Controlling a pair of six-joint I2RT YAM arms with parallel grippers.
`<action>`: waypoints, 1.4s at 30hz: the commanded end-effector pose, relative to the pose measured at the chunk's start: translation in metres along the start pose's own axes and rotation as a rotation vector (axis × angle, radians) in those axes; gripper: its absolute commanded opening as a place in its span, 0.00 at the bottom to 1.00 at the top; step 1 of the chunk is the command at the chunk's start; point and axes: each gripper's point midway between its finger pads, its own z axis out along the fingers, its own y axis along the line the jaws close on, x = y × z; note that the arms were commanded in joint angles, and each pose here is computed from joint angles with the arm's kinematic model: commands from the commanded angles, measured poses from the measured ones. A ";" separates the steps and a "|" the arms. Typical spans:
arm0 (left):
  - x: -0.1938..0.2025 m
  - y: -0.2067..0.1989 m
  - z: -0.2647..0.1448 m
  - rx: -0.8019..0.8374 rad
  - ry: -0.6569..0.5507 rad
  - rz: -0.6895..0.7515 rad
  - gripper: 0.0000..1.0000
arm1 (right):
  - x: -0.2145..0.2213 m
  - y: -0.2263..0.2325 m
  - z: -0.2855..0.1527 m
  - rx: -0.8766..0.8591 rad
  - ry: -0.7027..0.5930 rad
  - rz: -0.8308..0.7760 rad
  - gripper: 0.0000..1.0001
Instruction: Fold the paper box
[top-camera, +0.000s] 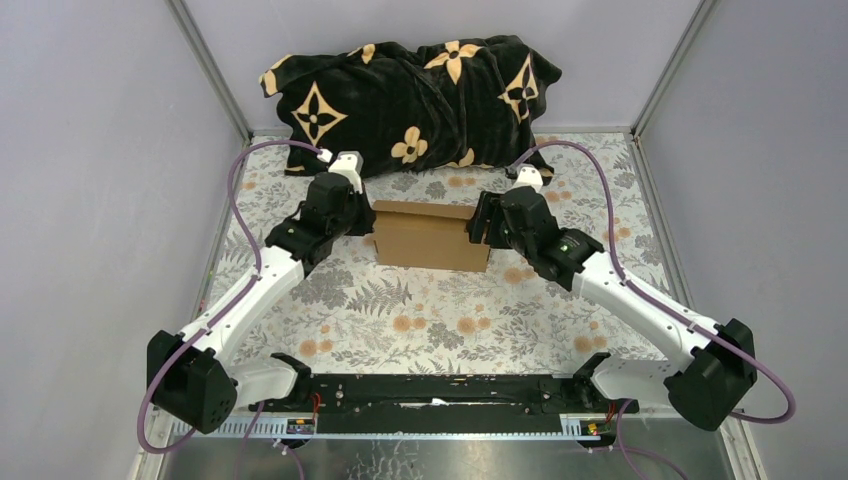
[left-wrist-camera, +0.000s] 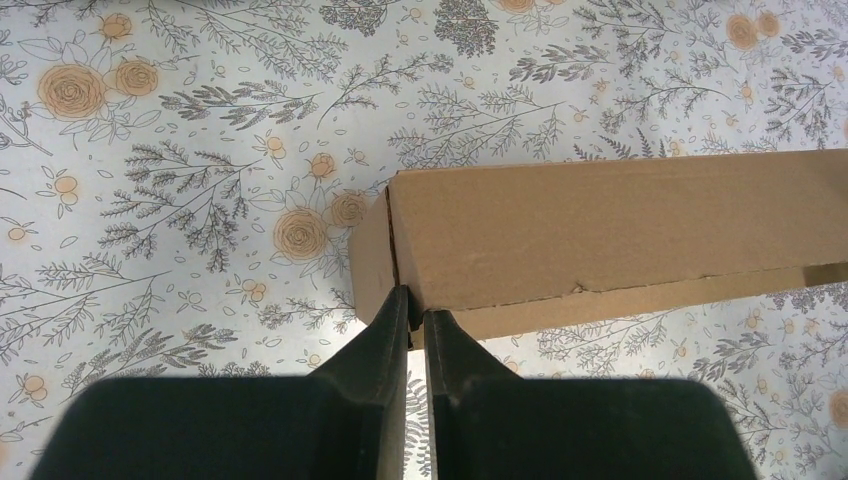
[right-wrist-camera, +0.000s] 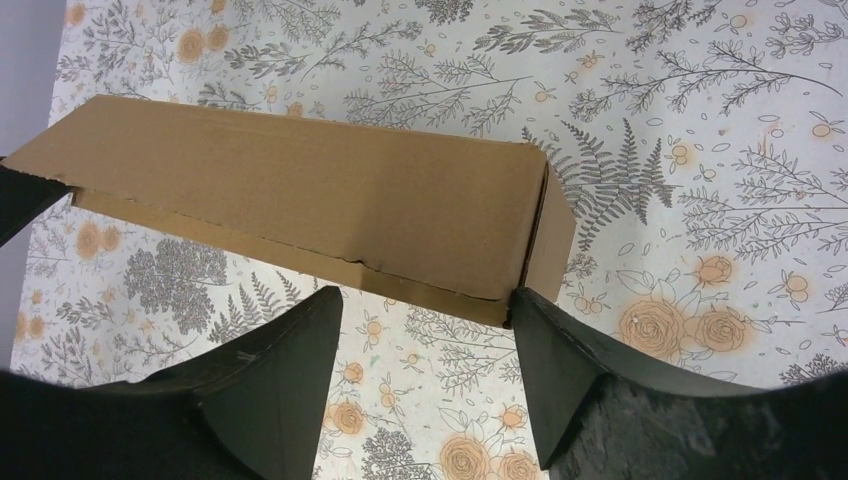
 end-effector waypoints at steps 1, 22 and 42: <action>0.042 -0.009 0.006 0.036 0.139 -0.027 0.12 | 0.031 -0.001 -0.009 -0.017 0.095 0.001 0.68; 0.043 -0.018 0.002 0.048 0.131 -0.024 0.12 | -0.004 -0.039 -0.028 0.207 -0.055 0.043 0.70; 0.047 -0.022 0.002 0.038 0.112 -0.035 0.13 | -0.042 -0.003 -0.047 0.034 -0.156 0.077 0.68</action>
